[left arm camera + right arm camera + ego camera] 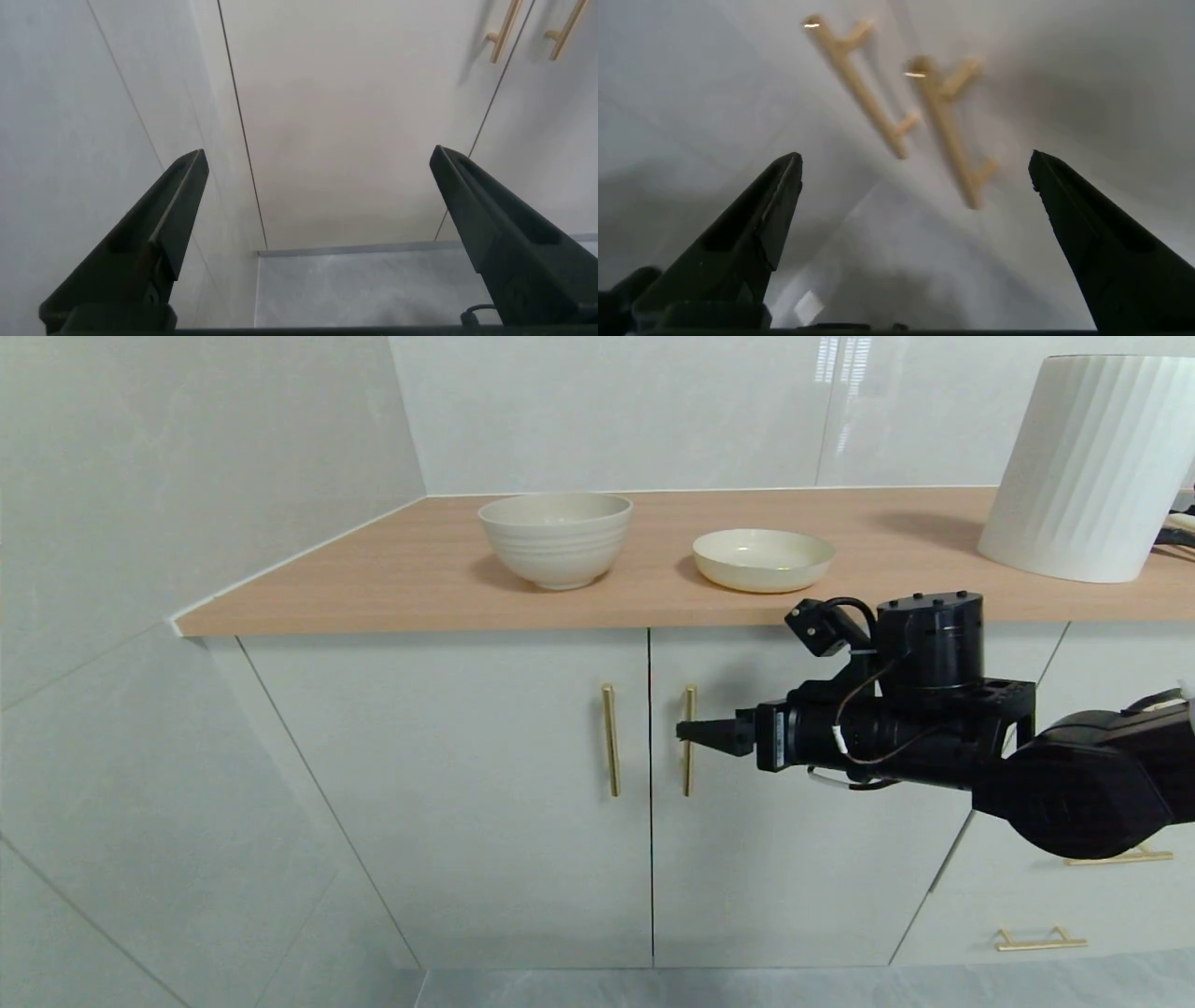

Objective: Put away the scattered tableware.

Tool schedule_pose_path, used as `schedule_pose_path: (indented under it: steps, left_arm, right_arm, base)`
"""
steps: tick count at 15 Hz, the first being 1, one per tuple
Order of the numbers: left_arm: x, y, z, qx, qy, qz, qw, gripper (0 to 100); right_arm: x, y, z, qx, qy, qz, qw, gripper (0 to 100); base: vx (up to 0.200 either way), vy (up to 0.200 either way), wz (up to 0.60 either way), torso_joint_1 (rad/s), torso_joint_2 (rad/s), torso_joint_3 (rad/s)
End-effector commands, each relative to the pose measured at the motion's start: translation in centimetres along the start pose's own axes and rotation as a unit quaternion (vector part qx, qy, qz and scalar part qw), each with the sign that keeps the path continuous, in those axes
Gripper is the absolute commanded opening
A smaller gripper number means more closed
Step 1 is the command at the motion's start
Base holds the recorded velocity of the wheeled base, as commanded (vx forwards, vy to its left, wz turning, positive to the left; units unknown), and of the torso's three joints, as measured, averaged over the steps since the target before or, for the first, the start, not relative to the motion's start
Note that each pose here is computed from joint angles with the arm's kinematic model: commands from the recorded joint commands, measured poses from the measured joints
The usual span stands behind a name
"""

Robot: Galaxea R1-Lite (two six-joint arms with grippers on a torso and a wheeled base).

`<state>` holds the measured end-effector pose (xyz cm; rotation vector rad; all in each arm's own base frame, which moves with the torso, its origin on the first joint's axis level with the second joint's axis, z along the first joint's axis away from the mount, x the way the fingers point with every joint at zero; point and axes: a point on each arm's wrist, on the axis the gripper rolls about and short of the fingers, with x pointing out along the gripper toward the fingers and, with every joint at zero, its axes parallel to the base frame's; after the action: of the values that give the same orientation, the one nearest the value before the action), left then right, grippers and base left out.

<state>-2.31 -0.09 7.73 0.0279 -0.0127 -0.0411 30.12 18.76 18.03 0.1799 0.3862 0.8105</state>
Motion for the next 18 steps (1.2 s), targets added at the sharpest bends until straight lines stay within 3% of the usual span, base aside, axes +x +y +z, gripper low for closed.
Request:
schedule_pose_path:
  steps: [1,4,7,18]
  left_arm:
    - [0.0,0.0,0.0,0.0,0.0,0.0,1.0,100]
    - [0.0,0.0,0.0,0.0,0.0,0.0,1.0,100]
    - [0.0,0.0,0.0,0.0,0.0,0.0,1.0,100]
    - [0.0,0.0,0.0,0.0,0.0,0.0,1.0,100]
  right_arm:
    - [1.1,-0.1,-0.5,0.003,0.009,0.005,1.0,100]
    - [2.6,-0.2,-0.9,0.001,0.004,0.013,1.0,100]
    - [4.2,0.2,-1.3,0.02,-0.031,0.03,0.999,100]
    - [5.3,0.3,-1.8,0.037,-0.047,0.044,0.997,100]
  base:
    - [0.0,0.0,0.0,0.0,0.0,0.0]
    - [0.0,0.0,0.0,0.0,0.0,0.0]
    - [0.0,0.0,0.0,0.0,0.0,0.0]
    - [0.0,0.0,0.0,0.0,0.0,0.0]
